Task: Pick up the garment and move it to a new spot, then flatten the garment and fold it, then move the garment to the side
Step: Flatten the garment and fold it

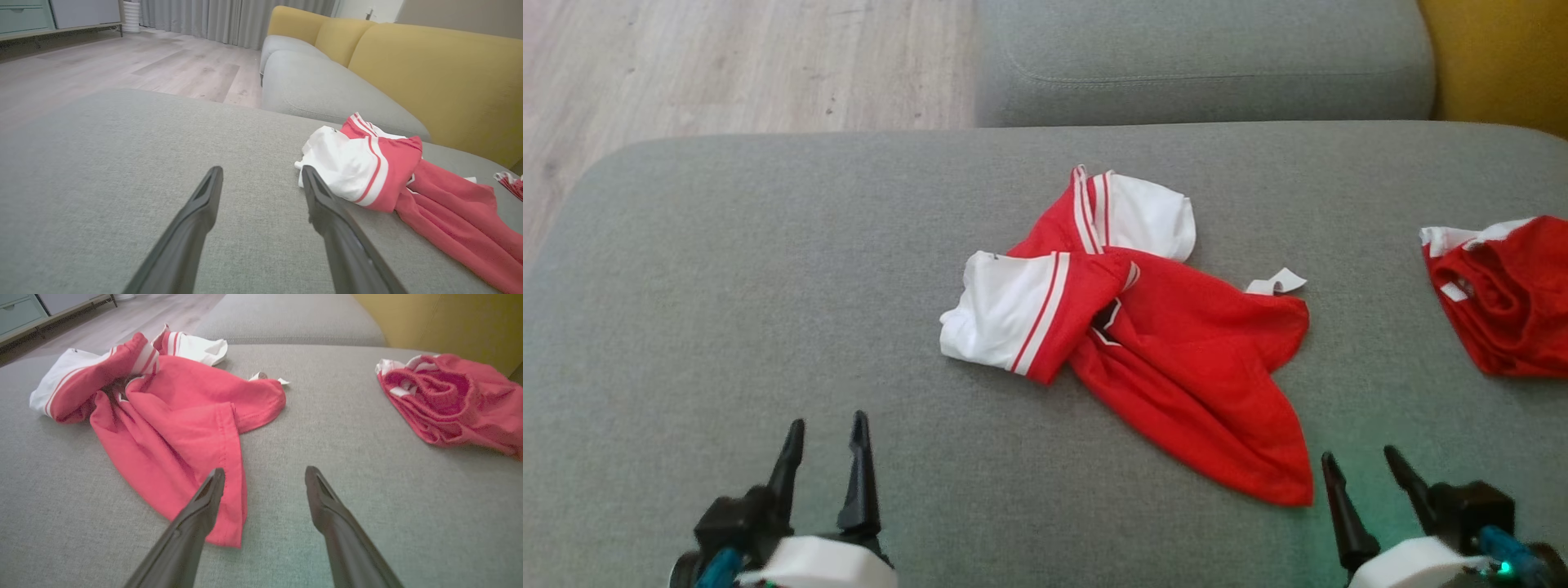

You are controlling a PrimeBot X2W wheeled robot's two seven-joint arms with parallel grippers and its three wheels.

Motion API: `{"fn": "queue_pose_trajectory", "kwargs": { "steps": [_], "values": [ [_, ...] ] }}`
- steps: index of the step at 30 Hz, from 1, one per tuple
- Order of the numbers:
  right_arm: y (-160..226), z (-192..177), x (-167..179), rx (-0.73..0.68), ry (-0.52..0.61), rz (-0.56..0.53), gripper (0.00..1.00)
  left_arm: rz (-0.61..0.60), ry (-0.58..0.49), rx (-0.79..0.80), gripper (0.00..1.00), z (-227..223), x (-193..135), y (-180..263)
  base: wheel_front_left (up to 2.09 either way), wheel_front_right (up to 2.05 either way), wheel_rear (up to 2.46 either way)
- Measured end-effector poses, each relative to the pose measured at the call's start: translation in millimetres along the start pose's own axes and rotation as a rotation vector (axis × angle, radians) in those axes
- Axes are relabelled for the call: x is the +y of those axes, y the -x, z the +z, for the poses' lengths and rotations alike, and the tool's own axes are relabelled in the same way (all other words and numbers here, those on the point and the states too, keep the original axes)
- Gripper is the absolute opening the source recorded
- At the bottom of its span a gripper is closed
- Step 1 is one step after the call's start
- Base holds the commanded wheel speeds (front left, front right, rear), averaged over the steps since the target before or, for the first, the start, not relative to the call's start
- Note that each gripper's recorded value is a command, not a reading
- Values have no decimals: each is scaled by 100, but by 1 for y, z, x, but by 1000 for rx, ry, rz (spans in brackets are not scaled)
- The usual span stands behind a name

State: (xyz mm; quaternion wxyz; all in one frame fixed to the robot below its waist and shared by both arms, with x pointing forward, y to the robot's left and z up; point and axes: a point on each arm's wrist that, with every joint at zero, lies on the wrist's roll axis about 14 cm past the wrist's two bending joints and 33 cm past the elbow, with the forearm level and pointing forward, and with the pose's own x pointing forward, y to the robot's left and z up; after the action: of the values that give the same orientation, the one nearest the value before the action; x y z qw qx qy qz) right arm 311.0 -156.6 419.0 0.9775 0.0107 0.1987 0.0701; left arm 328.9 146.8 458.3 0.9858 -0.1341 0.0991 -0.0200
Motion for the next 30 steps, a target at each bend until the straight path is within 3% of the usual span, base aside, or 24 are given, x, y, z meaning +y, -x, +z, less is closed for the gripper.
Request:
{"fn": "queue_pose_trajectory", "kwargs": {
  "steps": [13, 19, 27, 28, 30],
  "values": [
    [-18, 53, -4, -134, 39, -13, 100, -186, -149, 115, 100, -2, -41, -74, 0, 0, 0],
    [-30, 52, -9, -114, 44, -27, 100, -218, -211, 323, 100, -49, -45, -105, 0, 0, 0],
    [-33, 44, -21, -84, 36, -62, 100, -219, -211, 432, 100, -79, -45, -116, 0, 0, 0],
    [-34, 44, -21, -84, 36, -63, 100, -218, -210, 444, 96, -82, -44, -116, 0, 0, 0],
    [-34, 44, -21, -85, 36, -63, 100, -220, -198, 448, 54, -83, -46, -116, 0, 0, 0]
  ]
}}
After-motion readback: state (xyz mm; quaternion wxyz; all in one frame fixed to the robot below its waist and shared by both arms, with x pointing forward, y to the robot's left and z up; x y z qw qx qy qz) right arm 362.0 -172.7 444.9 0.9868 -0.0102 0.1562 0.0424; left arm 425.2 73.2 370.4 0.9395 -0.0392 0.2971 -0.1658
